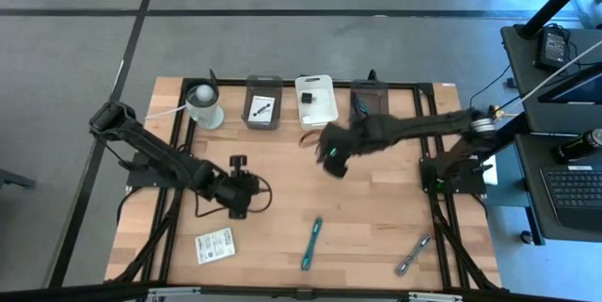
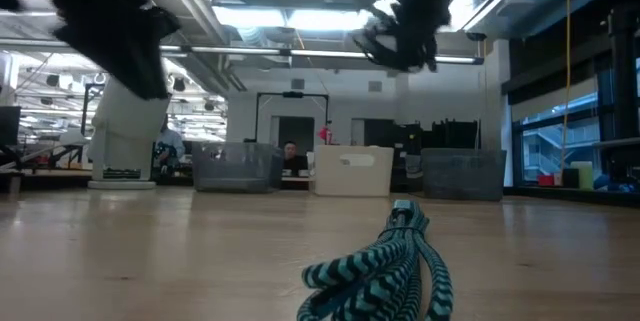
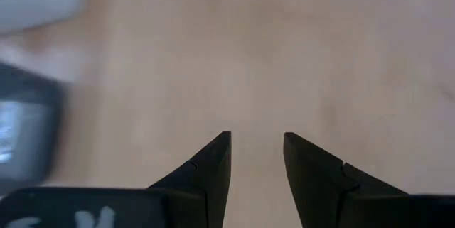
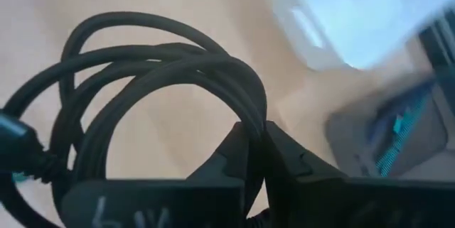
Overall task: Pick and place items into bin
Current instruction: Put the black charger cable into the right black bin, then put the gray charger cable into the right black bin
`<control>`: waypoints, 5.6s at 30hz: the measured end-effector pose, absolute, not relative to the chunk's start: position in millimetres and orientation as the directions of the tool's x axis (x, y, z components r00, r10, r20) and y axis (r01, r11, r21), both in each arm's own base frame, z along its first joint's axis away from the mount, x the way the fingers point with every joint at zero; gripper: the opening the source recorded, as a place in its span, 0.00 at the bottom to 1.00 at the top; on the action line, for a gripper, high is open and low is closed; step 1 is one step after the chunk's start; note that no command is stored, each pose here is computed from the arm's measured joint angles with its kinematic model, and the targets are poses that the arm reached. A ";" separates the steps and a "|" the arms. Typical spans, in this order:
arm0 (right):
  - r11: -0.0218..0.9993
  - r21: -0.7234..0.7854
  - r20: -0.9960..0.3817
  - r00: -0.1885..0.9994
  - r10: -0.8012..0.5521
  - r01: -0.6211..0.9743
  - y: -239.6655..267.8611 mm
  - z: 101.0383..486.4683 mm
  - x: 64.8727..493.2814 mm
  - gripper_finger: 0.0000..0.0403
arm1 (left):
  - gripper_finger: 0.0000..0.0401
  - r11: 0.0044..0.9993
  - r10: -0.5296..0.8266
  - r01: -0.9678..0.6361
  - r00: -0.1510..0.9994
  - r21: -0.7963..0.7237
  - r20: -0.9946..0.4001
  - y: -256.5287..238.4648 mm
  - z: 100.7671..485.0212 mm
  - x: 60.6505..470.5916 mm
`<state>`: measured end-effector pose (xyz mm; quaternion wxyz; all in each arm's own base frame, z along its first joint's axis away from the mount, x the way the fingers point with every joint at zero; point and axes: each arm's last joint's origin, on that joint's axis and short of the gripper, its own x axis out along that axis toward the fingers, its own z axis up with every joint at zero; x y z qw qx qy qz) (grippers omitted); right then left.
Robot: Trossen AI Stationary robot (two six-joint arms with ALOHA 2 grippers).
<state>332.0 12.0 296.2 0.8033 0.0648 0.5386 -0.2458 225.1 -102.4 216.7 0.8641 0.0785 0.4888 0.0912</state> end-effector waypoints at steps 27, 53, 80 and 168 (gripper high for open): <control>0.696 -0.215 -0.948 0.025 -0.317 0.685 -209.0 202.3 221.2 0.06 | 0.31 0.743 0.570 -0.592 0.316 0.313 -0.758 16.9 219.0 246.6; 0.734 -0.226 -0.942 0.048 -0.332 0.641 -229.0 232.2 224.6 0.20 | 0.31 0.739 0.532 -0.635 0.343 0.226 -0.774 27.2 219.9 250.1; 0.593 -0.115 -0.932 0.120 -0.342 0.797 -213.0 300.0 194.5 0.59 | 0.31 0.832 0.457 -0.495 0.357 0.250 -0.815 23.5 218.4 249.9; 0.855 0.128 -0.988 -0.136 0.068 -0.502 260.0 136.2 141.3 0.44 | 0.31 0.941 0.147 -0.328 0.606 -0.078 -0.781 6.2 247.6 172.4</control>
